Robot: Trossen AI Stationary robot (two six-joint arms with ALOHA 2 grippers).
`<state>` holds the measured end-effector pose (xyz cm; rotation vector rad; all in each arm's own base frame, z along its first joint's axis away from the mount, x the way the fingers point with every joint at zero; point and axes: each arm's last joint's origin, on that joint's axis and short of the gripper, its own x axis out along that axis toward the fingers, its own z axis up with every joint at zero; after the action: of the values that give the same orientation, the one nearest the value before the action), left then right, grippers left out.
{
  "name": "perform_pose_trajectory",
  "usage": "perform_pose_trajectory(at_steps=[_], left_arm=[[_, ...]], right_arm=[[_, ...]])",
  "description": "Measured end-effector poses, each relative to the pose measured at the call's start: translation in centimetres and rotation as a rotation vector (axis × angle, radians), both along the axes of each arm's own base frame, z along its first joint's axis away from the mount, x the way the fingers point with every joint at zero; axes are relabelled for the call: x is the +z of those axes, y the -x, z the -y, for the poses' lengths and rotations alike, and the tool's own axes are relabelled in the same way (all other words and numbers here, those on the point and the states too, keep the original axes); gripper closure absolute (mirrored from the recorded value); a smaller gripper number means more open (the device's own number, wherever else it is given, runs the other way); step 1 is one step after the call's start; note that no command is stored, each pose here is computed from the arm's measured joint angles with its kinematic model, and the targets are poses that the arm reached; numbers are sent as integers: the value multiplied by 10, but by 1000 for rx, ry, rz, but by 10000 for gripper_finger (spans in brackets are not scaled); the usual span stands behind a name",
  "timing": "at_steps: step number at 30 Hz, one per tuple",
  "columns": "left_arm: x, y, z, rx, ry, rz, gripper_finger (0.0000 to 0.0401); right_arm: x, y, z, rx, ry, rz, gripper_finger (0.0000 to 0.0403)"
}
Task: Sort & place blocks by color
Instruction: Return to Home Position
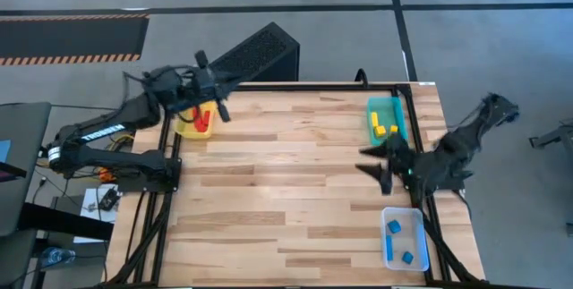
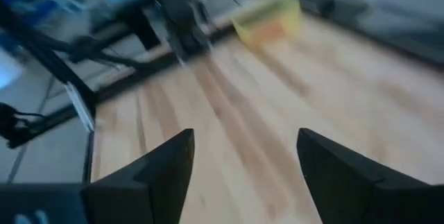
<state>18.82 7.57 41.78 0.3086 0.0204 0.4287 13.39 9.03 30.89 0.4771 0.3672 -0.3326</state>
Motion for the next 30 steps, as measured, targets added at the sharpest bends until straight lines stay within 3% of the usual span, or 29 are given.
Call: perform_pose_trajectory(at_steps=[5,7,9,12,14,17,20,23,27,30], left_arm=[[-48,-18,-1,-96,154,125,395],[-58,-23,2,-147,204,226,395],[-69,-25,5,-155,234,230,395],[-78,-27,11,-165,252,182,395],[-80,-24,20,-239,226,138,395],[-91,-15,34,-364,191,95,395],[-104,0,40,-317,205,141,395],[-123,14,41,-255,205,161,395],[-165,23,41,-247,204,55,395],[-185,27,42,-243,269,44,395]], right_arm=[[38,-14,42,149,130,189,151],[48,-22,55,236,164,276,169],[52,-31,67,303,179,330,192],[50,-46,84,375,211,341,238],[48,-54,95,386,245,339,277],[60,-59,105,417,299,488,344],[77,-50,109,432,356,630,392],[77,-34,113,408,417,585,381],[65,-11,127,289,464,393,379],[56,2,134,234,451,390,393]])
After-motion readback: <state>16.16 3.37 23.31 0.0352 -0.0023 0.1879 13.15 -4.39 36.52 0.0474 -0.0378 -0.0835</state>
